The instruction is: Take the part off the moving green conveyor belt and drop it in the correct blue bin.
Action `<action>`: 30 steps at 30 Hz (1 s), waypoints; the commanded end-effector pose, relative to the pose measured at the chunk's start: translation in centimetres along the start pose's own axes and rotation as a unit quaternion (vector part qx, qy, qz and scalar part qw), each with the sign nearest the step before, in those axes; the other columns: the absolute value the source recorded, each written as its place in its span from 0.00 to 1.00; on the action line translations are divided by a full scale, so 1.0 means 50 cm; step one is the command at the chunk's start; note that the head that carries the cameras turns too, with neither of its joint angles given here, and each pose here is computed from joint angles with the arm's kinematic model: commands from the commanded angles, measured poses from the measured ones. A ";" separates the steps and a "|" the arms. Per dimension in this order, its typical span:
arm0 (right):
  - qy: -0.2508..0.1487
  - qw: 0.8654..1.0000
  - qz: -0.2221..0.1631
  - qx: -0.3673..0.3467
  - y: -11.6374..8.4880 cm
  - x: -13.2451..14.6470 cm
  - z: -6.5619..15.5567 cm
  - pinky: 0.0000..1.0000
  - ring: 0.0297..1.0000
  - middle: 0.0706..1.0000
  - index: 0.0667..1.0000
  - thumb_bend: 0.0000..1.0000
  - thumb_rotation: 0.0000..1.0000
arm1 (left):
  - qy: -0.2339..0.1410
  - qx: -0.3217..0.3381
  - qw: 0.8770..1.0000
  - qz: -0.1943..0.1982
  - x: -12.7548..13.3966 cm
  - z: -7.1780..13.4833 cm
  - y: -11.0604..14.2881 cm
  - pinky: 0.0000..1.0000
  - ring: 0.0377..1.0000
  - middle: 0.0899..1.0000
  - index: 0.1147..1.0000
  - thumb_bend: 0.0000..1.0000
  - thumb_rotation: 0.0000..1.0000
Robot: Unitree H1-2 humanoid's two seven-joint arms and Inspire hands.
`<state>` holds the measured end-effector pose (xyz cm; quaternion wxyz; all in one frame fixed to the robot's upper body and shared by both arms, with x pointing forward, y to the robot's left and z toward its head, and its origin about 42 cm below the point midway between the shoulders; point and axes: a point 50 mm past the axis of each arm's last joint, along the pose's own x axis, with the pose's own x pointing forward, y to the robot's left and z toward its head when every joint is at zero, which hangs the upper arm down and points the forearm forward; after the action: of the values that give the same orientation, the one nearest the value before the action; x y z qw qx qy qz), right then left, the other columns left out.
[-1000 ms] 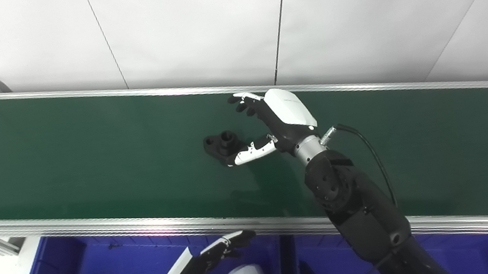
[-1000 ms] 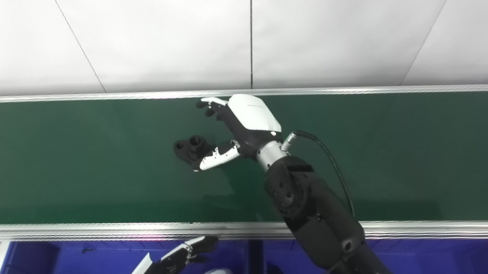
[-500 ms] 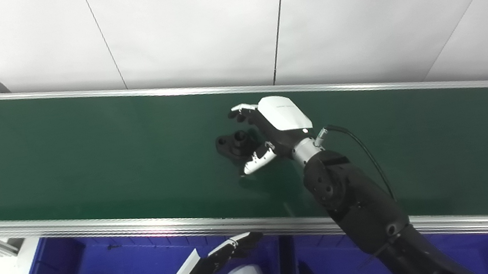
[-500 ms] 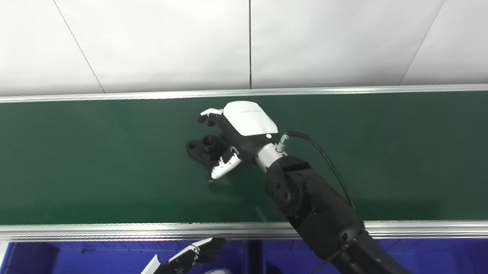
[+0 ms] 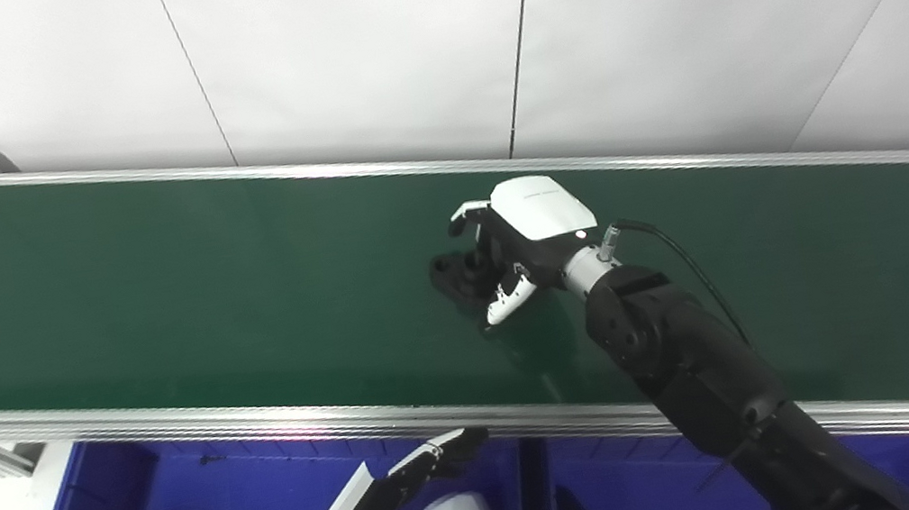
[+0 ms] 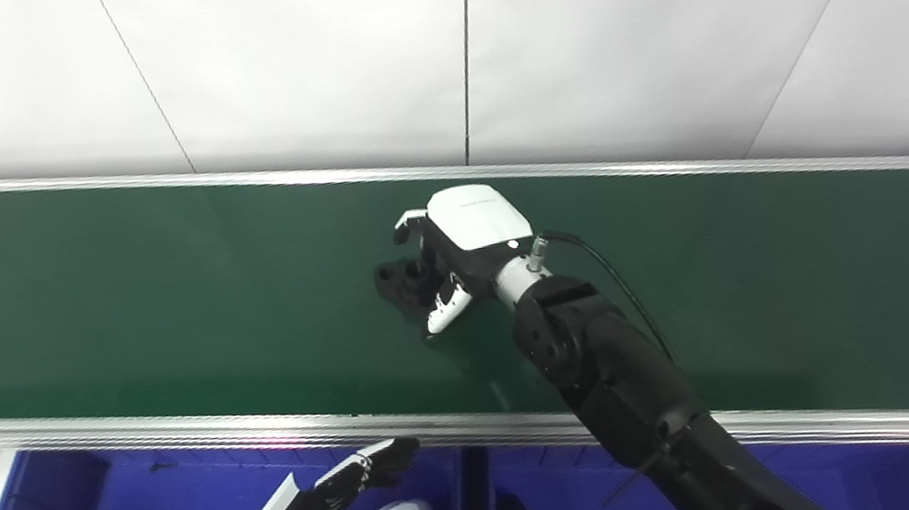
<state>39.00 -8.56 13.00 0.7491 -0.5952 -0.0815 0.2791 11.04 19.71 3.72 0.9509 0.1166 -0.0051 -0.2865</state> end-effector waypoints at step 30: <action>-0.023 0.999 -0.020 -0.036 0.062 -0.041 -0.020 0.14 0.19 0.43 0.45 0.53 0.00 | -0.025 -0.018 0.999 0.014 -0.001 0.010 0.003 0.81 0.85 0.88 0.86 0.89 0.24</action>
<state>38.00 -10.36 11.82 0.7359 -0.6189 -0.1254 0.2444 11.06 19.75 3.64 0.9556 0.1024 -0.0028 -0.2763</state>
